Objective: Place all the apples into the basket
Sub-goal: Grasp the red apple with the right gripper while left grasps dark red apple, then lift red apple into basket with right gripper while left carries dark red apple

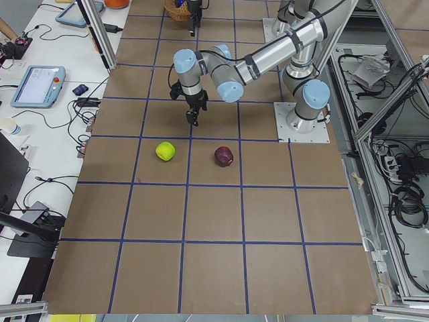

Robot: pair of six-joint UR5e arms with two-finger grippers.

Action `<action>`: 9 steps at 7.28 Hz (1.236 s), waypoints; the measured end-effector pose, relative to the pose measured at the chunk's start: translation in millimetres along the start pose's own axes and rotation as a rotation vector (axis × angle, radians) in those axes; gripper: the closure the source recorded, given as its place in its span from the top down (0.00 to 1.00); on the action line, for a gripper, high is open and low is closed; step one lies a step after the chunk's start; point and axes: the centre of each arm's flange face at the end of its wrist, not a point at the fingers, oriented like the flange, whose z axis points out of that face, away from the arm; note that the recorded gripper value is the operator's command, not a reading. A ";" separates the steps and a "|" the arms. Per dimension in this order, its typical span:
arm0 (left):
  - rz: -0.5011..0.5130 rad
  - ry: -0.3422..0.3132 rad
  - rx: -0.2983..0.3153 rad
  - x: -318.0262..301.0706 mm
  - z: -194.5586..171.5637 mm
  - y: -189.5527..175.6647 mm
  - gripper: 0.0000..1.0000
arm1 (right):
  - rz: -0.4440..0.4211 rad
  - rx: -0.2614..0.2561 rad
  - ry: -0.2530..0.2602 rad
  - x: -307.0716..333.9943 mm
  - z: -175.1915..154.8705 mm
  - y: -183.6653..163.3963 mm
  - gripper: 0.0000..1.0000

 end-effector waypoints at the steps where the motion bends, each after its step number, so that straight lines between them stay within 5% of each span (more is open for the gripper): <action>1: 0.093 0.011 -0.002 -9.9 8.9 32.0 1.00 | 0.035 -0.034 -0.024 -16.3 20.1 -3.1 1.00; 4: 0.137 0.029 0.017 -68.4 35.1 104.8 1.00 | 0.029 -0.069 -0.044 -58.6 70.1 -0.7 1.00; 8: 0.106 0.003 0.033 -70.3 83.2 110.3 1.00 | 0.047 -0.089 -0.030 -66.8 116.2 -5.5 0.99; 9: 0.076 0.006 0.033 -71.1 94.2 109.5 0.52 | 0.057 -0.092 -0.029 -67.7 125.1 -7.3 0.71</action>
